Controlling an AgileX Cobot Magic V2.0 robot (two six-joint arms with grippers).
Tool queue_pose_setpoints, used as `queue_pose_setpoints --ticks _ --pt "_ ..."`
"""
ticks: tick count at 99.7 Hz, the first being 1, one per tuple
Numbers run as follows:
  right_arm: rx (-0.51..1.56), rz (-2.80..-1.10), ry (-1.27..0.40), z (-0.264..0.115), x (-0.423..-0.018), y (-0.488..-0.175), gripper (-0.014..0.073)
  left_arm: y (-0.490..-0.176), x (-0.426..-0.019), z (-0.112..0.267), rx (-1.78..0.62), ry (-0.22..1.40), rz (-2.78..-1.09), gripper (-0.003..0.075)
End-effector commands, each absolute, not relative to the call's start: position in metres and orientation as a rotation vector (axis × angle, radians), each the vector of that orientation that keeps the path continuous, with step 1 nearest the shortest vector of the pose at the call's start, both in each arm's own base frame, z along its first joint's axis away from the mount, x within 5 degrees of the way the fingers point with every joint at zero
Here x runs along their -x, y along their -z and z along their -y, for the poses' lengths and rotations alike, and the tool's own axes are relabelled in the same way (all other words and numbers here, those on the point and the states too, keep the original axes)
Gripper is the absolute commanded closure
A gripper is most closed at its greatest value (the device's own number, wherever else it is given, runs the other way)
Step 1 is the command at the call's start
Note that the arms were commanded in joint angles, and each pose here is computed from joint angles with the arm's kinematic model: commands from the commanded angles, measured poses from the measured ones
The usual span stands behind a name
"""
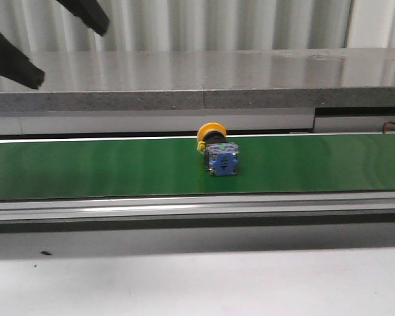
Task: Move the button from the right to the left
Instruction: 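Lower the open left gripper over the button and close on its base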
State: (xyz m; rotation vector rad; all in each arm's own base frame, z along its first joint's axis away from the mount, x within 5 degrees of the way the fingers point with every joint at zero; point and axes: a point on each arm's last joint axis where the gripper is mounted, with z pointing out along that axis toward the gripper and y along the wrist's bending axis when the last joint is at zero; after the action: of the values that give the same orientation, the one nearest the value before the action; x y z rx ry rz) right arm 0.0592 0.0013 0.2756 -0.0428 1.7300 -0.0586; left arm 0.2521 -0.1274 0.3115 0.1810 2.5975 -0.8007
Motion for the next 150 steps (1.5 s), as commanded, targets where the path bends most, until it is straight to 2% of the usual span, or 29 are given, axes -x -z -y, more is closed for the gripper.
queue_pose_setpoints --ticks 1,14,42,60,74,90,99,116,123,130,150 --pt "0.034 -1.630 0.071 0.000 -0.060 -0.291 0.0662 -0.325 -0.261 0.145 -0.177 0.782 -2.591 0.0113" --pt "0.034 -1.630 0.071 0.000 -0.060 -0.291 0.0662 -0.319 -0.277 0.166 -0.207 0.667 -2.689 0.0113" --pt "0.034 -1.630 0.071 0.000 -0.060 -0.291 0.0662 -0.305 -0.303 0.209 -0.254 0.552 -2.826 0.0113" --pt "0.034 -1.630 0.071 0.000 -0.060 -0.291 0.0662 -0.297 -0.315 0.235 -0.282 0.475 -2.840 0.0113" --pt "0.034 -1.630 0.071 0.000 -0.060 -0.291 0.0662 -0.284 -0.327 0.243 -0.261 0.444 -2.881 0.0113" --pt "0.034 -1.630 0.071 0.000 -0.060 -0.291 0.0662 -0.272 -0.337 0.240 -0.203 0.296 -2.888 0.0122" --pt "0.034 -1.630 0.071 0.000 -0.060 -0.291 0.0662 -0.270 -0.339 0.239 -0.188 0.268 -2.886 0.0207" --pt "0.034 -1.630 0.071 0.000 -0.060 -0.291 0.0662 -0.263 -0.342 0.239 -0.177 0.253 -2.908 0.0538" --pt "0.034 -1.630 0.071 0.000 -0.060 -0.291 0.0662 -0.261 -0.342 0.239 -0.177 0.250 -2.915 0.0624" --pt "0.034 -1.630 0.071 0.000 -0.060 -0.291 0.0662 -0.261 -0.342 0.238 -0.174 0.245 -2.914 0.0652" --pt "0.034 -1.630 0.071 0.000 -0.060 -0.291 0.0662 -0.277 -0.342 0.235 -0.187 0.211 -2.885 0.0651"
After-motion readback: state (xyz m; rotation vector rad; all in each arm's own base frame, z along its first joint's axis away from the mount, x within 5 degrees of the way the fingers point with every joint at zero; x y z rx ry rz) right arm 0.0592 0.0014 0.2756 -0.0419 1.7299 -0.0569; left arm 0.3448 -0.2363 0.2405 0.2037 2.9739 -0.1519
